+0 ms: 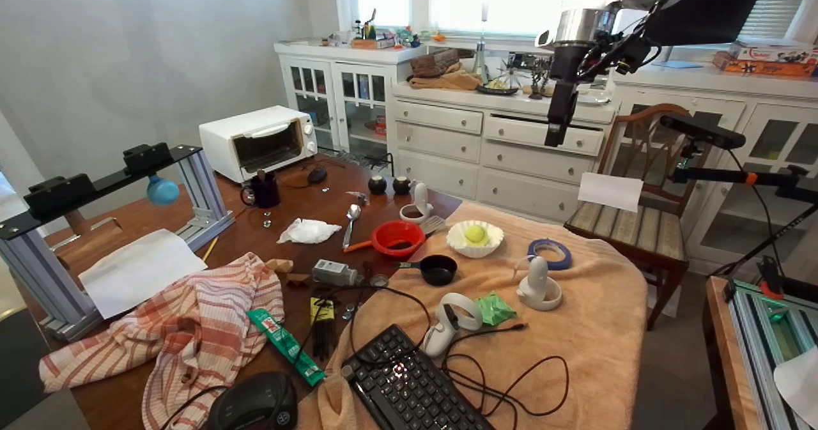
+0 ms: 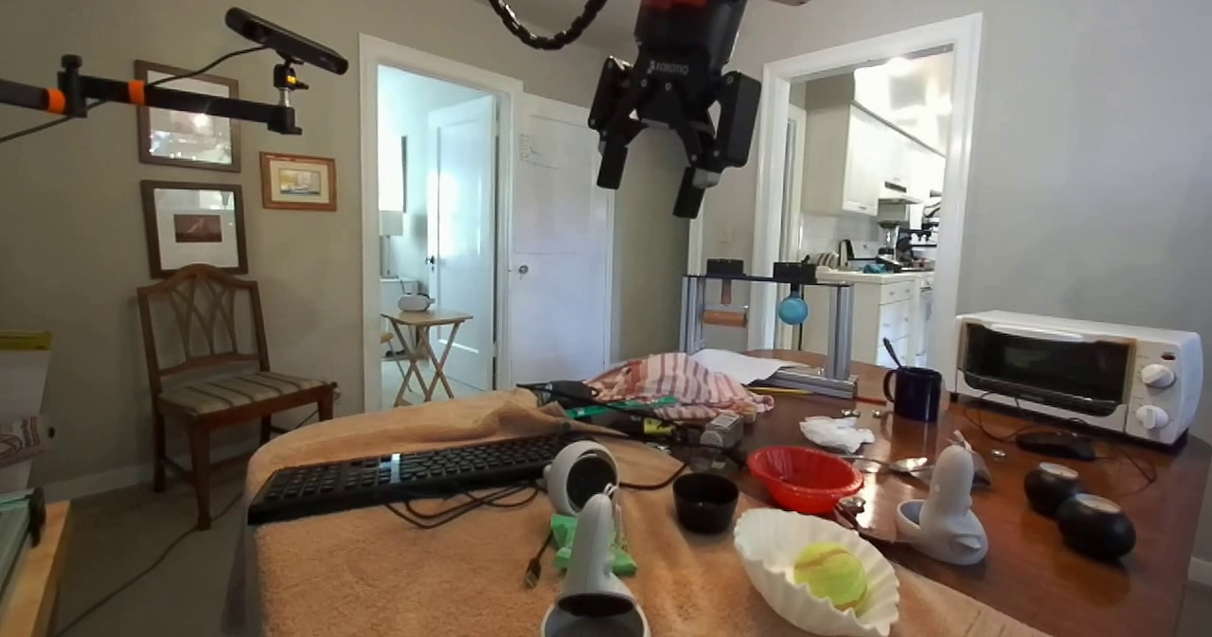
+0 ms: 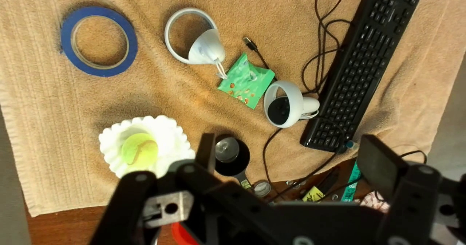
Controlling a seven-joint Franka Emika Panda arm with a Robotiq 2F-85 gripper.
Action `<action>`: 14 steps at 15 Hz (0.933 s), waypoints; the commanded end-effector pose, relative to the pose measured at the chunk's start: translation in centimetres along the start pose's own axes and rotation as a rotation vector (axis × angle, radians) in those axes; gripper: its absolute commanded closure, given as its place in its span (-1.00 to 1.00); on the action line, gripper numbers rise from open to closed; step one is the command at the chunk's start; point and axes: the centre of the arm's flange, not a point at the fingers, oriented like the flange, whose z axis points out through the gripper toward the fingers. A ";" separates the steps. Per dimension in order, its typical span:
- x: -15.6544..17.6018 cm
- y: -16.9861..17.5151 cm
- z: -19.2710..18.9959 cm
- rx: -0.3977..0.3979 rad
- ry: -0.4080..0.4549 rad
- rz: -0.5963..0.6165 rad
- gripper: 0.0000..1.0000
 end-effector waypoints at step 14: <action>4.4 7.5 -3.1 0.054 0.080 -0.104 -1.00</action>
